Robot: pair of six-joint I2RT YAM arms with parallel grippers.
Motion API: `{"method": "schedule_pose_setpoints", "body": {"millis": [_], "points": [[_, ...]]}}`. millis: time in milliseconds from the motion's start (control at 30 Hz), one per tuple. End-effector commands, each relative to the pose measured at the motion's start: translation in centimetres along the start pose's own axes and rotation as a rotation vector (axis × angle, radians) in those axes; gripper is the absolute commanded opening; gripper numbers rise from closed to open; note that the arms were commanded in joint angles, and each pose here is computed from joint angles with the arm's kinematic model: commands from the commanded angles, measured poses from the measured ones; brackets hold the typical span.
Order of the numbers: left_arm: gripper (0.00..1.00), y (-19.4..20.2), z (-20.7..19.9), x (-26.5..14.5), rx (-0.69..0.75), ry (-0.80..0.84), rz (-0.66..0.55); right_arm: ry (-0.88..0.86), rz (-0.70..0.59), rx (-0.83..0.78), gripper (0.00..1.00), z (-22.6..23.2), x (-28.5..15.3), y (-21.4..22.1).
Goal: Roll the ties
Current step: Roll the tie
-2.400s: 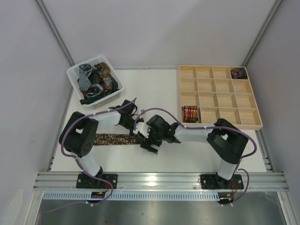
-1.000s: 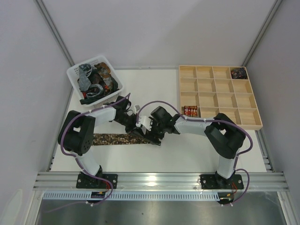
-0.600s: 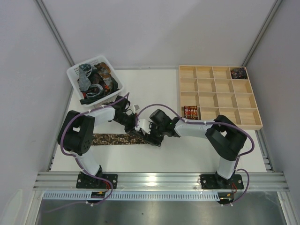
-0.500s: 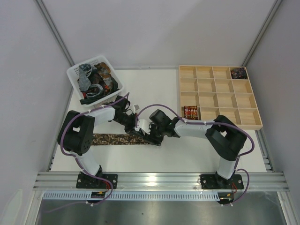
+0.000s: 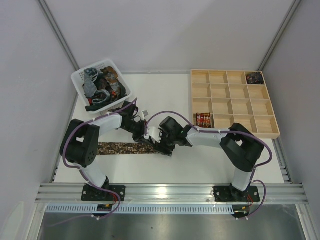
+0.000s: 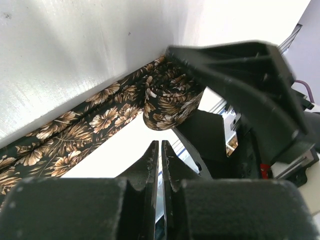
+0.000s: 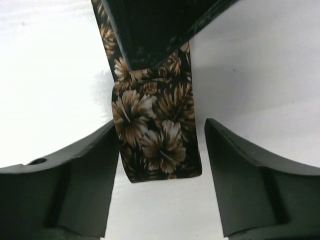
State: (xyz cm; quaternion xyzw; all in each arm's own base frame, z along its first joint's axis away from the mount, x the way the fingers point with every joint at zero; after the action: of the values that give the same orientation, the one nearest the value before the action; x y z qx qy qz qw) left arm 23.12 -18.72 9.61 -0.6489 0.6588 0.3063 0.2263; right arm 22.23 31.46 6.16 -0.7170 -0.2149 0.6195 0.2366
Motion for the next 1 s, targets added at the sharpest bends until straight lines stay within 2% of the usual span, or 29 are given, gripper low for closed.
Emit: {"method": "schedule_pose_setpoints", "body": {"millis": [0,67,300,433,500,567,600,667,733,767,867,967], "points": [[0.09,-0.1,-1.1,-1.1,0.051,0.045,-0.028,0.026,0.032,0.003,0.73,0.4,-1.2,0.3],[0.09,-0.1,-1.2,-1.0,0.054,0.049,-0.028,0.047,0.007,0.027,0.82,0.3,-1.8,-0.3],[0.09,-0.1,-1.4,-1.0,0.045,0.068,-0.025,0.139,-0.107,0.085,1.0,-0.1,-5.4,-3.3],[0.09,-0.2,-1.9,-0.6,0.037,0.097,-0.008,0.221,-0.167,0.14,1.0,-0.4,-8.5,-4.5],[0.09,-0.3,-2.0,-0.3,0.038,0.098,0.0,0.264,-0.17,0.216,0.99,-0.4,-9.4,-4.2],[0.09,-0.4,-2.4,-0.1,0.046,0.1,0.003,0.301,-0.199,0.3,1.0,-0.4,-10.8,-4.0],[0.09,-0.5,-2.4,0.1,0.043,0.1,0.008,0.307,-0.216,0.419,1.0,-0.7,-11.3,-3.7],[0.09,-0.6,-2.8,0.4,0.045,0.11,0.017,0.302,-0.236,0.556,1.0,-1.3,-12.3,-3.6],[0.09,-0.7,-2.9,0.8,0.042,0.111,0.031,0.228,-0.223,0.778,1.0,-1.8,-12.9,-2.3],[0.09,-0.7,-3.0,1.0,0.046,0.11,0.033,0.151,-0.237,0.842,1.0,-1.5,-13.0,-2.3],[0.09,-0.9,-3.1,1.5,0.044,0.108,0.046,0.141,-0.286,1.002,1.0,-1.9,-13.2,-1.6],[0.09,-1.1,-3.3,2.0,0.041,0.109,0.055,0.037,-0.361,1.142,0.88,-1.4,-12.6,-0.9]]}}
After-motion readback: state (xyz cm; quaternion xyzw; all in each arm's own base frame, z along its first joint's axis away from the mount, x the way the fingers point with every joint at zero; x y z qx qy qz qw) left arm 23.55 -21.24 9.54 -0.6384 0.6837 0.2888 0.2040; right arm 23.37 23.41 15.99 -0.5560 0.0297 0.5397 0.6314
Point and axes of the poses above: each gripper's point midway between its finger pads, its own x axis out along the fingers, its own z axis along the line the jaws close on, y = z × x, the point moved 5 cm from there along -x, back along the fingers, and after that the axes turned 5 degrees about -x, right-handed, at the moved point
